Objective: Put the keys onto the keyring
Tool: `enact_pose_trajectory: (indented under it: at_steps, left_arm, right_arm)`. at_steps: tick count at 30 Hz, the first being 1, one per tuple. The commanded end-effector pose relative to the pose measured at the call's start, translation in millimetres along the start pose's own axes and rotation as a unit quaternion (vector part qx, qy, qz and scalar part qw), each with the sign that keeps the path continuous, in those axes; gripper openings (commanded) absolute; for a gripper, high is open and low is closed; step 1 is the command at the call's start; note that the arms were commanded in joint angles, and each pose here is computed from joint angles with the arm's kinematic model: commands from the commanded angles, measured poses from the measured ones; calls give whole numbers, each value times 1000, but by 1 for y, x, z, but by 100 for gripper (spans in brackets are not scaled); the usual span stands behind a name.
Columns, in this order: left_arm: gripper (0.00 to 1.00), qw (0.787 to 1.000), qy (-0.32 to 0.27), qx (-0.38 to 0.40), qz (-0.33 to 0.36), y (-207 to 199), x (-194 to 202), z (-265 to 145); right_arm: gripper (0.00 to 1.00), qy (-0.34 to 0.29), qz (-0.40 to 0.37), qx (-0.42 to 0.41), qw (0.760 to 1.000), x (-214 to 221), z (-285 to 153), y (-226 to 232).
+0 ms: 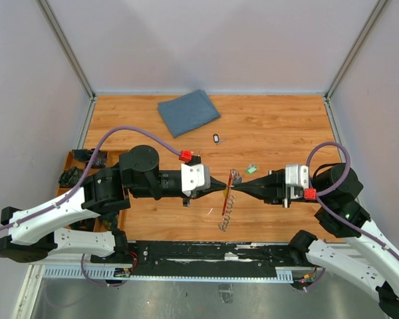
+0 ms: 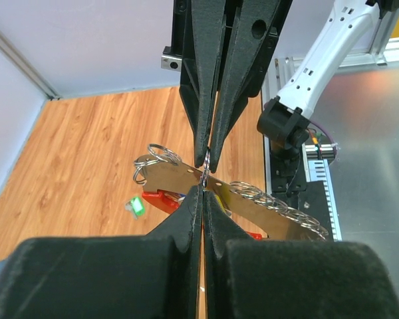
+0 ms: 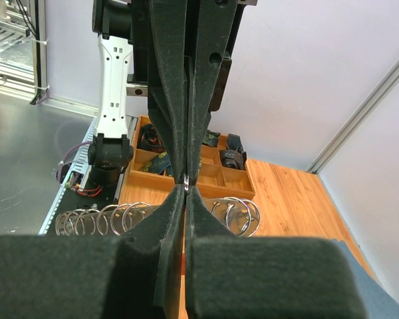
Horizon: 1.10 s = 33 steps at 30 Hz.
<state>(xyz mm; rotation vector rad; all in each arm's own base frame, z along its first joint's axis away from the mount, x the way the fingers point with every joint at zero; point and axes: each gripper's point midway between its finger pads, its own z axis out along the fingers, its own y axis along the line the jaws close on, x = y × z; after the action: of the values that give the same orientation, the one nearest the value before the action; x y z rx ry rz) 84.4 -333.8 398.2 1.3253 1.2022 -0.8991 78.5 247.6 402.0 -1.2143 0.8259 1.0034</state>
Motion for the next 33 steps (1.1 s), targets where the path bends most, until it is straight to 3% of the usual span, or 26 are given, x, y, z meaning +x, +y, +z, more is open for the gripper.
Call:
enact_pose_trajectory:
  at_steps: [1,25,33]
  left_arm:
    - [0,1000,-19,-8,6,3,-15,-2]
    - [1,1000,-24,8,-1,-3,-13,4]
    - [15,999,-41,1,-3,-1,-22,-2]
  right_arm:
    - [0,-57,-48,17,997,-43,-3,-6]
    - [0,-83,-40,39,995,-46,1,-14]
    - [0,-75,-38,37,996,-42,0,-13]
